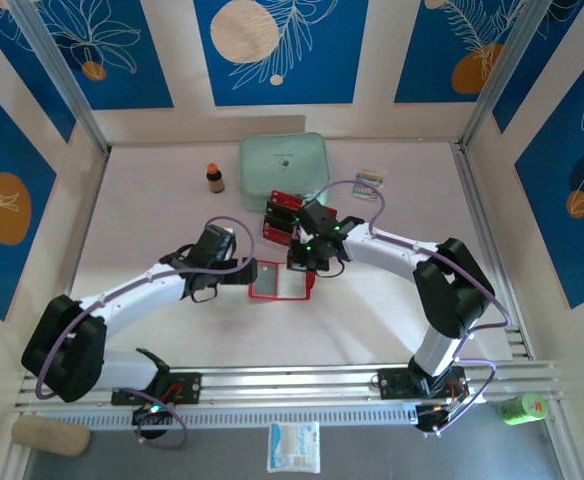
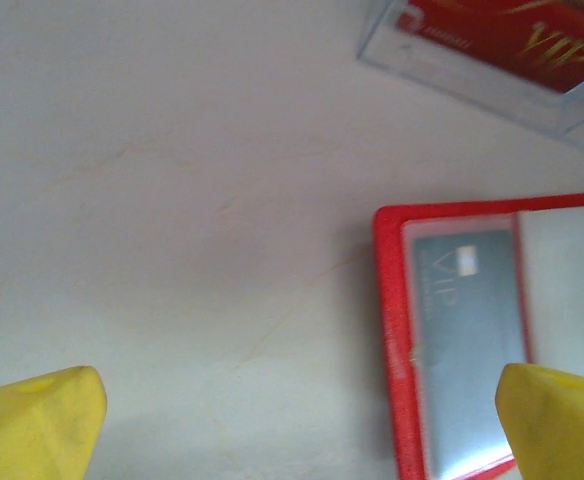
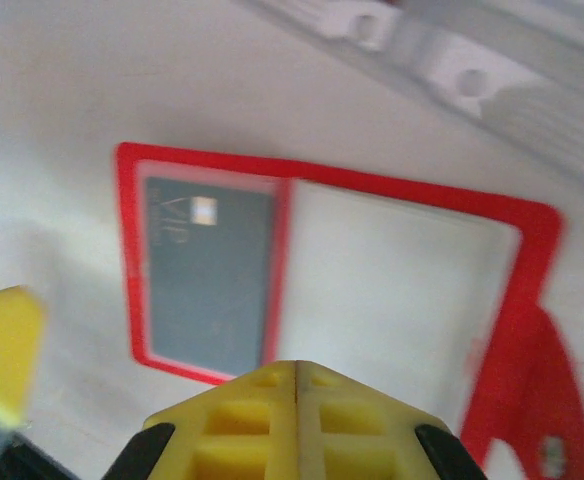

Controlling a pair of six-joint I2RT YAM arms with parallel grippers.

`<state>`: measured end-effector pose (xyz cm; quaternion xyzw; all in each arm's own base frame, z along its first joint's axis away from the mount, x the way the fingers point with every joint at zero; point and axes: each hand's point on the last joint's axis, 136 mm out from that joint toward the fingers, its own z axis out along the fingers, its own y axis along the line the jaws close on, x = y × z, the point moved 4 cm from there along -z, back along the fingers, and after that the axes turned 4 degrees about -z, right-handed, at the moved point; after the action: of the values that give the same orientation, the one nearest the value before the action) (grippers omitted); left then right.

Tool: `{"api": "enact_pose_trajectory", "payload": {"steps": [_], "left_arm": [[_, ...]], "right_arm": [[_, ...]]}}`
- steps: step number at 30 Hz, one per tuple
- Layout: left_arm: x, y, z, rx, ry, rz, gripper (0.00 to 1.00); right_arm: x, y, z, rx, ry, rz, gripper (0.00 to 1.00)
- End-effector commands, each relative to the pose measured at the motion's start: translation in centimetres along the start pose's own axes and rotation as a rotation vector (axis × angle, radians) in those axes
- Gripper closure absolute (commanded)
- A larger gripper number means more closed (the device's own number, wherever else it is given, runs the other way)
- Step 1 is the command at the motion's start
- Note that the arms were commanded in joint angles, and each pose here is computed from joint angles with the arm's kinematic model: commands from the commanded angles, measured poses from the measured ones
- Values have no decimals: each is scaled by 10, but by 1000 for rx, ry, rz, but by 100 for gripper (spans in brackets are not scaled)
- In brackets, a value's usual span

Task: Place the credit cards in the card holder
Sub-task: Insert the credit card into the card slot, then flip over the card slot on the card holder.

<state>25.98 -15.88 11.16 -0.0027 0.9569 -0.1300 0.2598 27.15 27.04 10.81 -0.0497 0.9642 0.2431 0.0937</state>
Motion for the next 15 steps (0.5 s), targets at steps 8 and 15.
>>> {"api": "enact_pose_trajectory", "payload": {"steps": [8, 15], "left_arm": [[-1, -47, -9, 132, 33, 12, 0], [10, -81, 5, 165, 52, 43, 0]], "right_arm": [[-4, -19, -4, -51, 36, 35, 100], [-10, -16, 6, -55, 60, 34, 100]]}}
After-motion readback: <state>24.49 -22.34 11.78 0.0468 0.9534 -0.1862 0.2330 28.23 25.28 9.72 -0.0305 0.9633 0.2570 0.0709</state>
